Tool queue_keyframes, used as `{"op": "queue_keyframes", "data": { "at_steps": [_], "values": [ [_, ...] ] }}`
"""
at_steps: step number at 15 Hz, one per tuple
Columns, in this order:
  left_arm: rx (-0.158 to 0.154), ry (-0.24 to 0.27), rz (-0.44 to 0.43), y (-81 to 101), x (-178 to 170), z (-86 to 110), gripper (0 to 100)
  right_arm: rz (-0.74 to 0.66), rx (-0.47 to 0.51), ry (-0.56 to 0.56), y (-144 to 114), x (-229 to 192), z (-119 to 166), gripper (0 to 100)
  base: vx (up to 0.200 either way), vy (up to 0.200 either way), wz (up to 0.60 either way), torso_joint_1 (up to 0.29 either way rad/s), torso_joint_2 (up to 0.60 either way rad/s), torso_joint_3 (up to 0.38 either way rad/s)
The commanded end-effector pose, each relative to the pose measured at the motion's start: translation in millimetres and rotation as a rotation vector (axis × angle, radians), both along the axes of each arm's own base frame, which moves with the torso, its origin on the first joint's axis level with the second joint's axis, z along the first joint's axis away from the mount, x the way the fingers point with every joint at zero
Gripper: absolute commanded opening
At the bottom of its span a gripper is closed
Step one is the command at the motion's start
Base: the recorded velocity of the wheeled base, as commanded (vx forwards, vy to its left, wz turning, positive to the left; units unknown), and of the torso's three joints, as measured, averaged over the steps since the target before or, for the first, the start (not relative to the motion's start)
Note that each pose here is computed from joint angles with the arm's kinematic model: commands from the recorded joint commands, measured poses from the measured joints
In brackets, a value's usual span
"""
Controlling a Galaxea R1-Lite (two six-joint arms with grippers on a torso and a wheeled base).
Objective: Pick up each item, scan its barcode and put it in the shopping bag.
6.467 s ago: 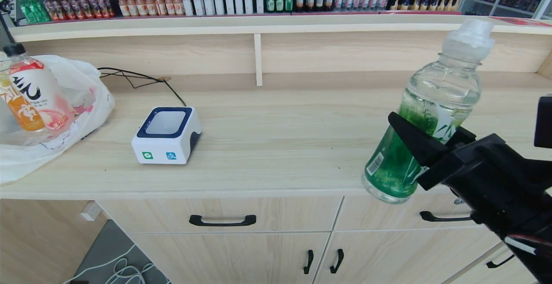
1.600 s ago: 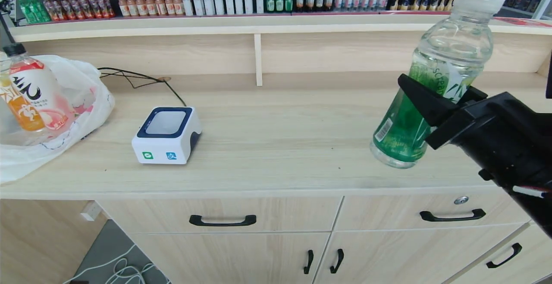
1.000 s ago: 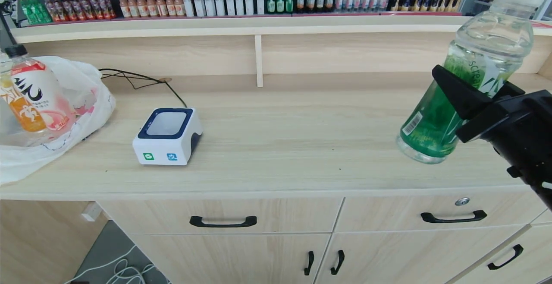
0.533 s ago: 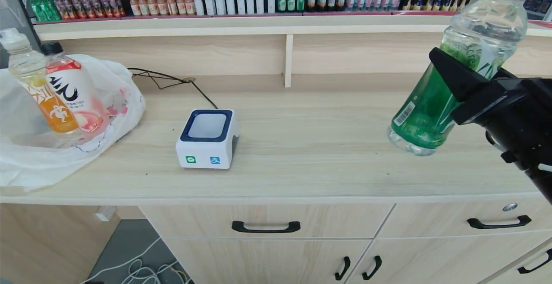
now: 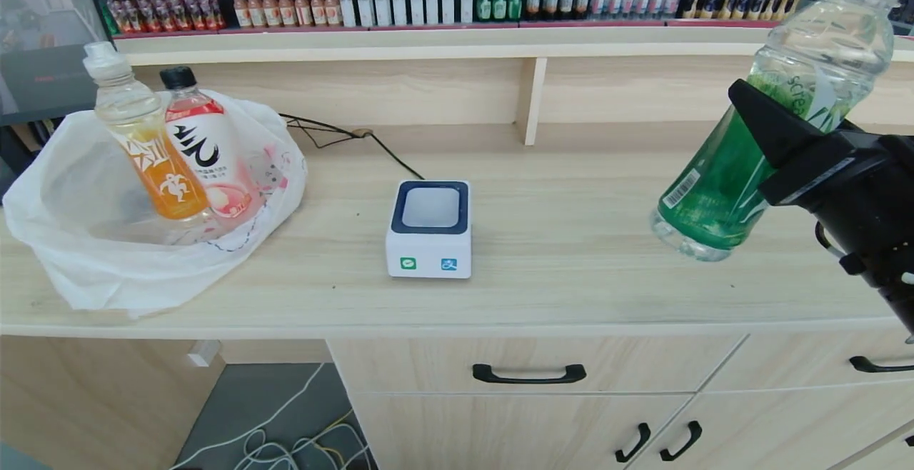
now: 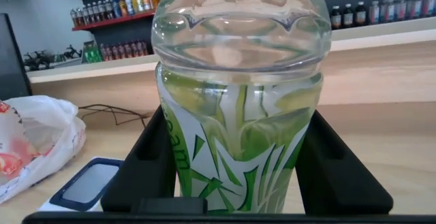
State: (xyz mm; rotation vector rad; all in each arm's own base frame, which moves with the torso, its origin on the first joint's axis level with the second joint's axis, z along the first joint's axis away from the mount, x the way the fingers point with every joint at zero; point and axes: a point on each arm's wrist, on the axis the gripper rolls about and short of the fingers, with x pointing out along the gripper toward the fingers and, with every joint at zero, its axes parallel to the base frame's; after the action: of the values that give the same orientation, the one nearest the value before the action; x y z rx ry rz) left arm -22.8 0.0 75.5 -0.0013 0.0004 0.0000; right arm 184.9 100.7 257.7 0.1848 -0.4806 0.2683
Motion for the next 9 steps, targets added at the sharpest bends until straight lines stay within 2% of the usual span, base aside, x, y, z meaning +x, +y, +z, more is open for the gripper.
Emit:
{"op": "queue_keyframes", "data": {
  "at_steps": [1, 9],
  "values": [
    [0.000, 0.000, -0.002, 0.0, 0.0, 0.0, 100, -0.004, -0.002, -0.001, -0.6, -1.4, -1.2, 0, 0.000, 0.200, 0.00, -0.002, 0.01, 0.002],
    [0.000, 0.000, -0.002, 0.0, 0.0, 0.0, 100, -0.032, -0.013, -0.005, -8.5, -1.8, -6.9, 0, 0.000, 0.200, 0.00, 0.003, 0.00, 0.003]
  ]
}}
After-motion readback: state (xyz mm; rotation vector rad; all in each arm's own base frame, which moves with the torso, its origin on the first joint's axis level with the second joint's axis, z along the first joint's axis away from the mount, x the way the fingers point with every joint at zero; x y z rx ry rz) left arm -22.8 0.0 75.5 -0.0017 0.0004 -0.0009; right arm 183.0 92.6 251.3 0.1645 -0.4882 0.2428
